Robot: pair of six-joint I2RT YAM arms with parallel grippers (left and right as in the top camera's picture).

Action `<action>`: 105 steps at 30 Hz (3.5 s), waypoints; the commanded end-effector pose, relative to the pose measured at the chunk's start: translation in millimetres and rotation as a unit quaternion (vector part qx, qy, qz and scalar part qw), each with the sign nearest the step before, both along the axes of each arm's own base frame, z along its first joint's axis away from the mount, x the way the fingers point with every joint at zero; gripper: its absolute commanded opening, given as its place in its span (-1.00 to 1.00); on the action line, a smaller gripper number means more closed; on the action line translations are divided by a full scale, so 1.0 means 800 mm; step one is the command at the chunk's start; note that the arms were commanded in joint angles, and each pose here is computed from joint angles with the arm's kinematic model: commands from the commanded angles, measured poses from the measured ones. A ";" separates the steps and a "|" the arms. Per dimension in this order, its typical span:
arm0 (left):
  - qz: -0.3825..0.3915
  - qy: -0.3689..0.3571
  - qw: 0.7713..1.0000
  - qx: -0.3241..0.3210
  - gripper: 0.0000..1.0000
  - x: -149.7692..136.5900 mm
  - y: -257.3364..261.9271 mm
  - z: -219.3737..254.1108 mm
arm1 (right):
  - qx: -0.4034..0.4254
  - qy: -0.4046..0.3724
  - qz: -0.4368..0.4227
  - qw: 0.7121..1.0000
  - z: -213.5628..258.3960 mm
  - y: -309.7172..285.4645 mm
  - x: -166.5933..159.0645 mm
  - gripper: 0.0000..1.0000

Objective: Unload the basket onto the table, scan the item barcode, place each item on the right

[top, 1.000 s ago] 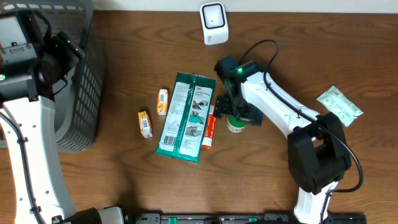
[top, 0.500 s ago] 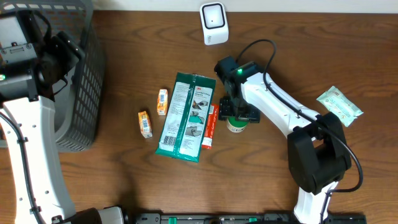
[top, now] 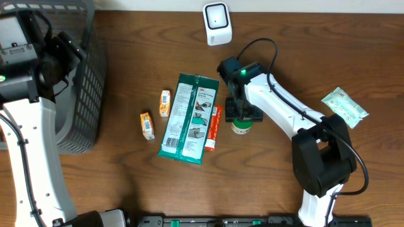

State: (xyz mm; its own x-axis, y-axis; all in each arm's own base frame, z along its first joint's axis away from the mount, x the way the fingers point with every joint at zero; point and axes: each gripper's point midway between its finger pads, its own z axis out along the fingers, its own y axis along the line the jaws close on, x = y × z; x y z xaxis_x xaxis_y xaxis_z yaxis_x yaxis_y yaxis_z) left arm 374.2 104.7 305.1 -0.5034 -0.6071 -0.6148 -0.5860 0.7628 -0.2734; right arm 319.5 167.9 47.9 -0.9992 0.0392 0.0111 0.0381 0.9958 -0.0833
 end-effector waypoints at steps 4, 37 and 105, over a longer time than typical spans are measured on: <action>0.004 0.000 1.000 0.004 0.69 0.001 0.004 0.001 | -0.008 -0.022 0.031 0.999 0.005 -0.001 0.015 0.20; 0.004 0.000 1.000 0.004 0.68 0.001 0.004 0.001 | 0.066 -0.075 0.102 0.990 0.135 0.010 0.067 0.99; 0.004 0.000 1.000 0.004 0.68 0.001 0.004 0.001 | 0.077 -0.053 -0.028 0.995 0.031 0.005 0.058 -0.50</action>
